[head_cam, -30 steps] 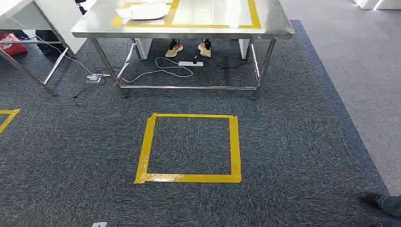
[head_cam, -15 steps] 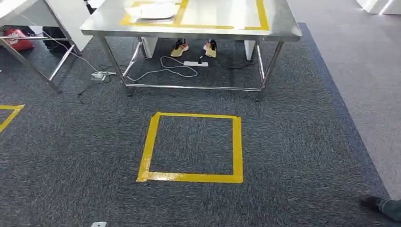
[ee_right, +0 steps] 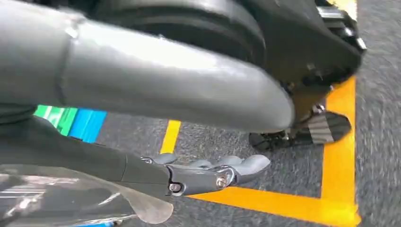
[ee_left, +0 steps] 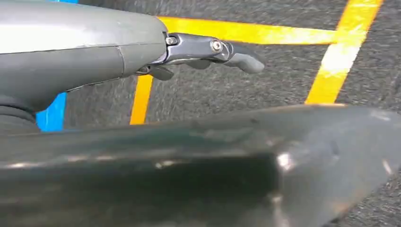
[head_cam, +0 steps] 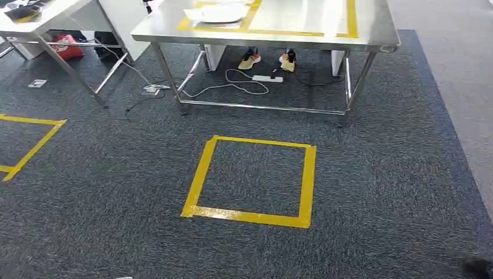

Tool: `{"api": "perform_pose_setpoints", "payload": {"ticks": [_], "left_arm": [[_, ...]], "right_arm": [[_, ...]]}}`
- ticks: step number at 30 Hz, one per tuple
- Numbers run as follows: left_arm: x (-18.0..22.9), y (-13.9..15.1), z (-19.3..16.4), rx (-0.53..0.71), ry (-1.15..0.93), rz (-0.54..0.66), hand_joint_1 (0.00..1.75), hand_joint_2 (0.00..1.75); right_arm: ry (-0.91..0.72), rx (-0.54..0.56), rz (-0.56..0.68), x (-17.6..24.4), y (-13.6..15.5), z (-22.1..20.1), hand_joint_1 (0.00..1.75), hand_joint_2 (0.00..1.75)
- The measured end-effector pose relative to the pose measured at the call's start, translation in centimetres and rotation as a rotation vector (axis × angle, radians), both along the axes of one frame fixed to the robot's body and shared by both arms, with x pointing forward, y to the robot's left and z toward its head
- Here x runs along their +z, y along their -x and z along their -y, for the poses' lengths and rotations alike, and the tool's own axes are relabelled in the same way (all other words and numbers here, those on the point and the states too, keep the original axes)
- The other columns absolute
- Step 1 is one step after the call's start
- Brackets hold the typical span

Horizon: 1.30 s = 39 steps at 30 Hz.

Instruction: Take the parts from the cabinet and place them on the table.

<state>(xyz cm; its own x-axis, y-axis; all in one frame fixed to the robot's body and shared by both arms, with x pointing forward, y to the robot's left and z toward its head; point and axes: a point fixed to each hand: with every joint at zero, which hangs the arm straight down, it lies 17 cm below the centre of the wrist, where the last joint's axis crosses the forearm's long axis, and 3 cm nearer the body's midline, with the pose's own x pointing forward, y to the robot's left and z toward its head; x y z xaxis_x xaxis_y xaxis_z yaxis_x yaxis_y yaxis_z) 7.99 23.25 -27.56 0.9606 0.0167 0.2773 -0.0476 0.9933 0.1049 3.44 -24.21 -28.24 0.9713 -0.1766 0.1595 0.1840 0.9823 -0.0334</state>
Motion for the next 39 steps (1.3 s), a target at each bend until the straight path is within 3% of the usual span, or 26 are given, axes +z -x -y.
{"api": "perform_pose_setpoints", "payload": {"ticks": [14,25,32,39], "left_arm": [[0.0,0.0,0.2,-0.012,-0.029,-0.008,0.00,0.00],[0.1,0.4,2.6,-0.066,0.016,-0.052,0.00,0.00],[0.0,0.7,2.8,-0.116,0.007,-0.077,0.00,0.00],[0.0,0.5,2.7,-0.148,-0.004,-0.078,0.00,0.00]], "right_arm": [[0.004,0.021,0.014,0.0,-0.6,0.2,0.00,0.00],[-0.002,0.059,-0.018,-0.1,0.1,0.9,0.00,0.00],[0.006,0.141,-0.063,-0.2,1.1,1.2,0.00,0.00],[0.013,0.217,-0.057,-0.2,0.3,1.0,0.00,0.00]]}}
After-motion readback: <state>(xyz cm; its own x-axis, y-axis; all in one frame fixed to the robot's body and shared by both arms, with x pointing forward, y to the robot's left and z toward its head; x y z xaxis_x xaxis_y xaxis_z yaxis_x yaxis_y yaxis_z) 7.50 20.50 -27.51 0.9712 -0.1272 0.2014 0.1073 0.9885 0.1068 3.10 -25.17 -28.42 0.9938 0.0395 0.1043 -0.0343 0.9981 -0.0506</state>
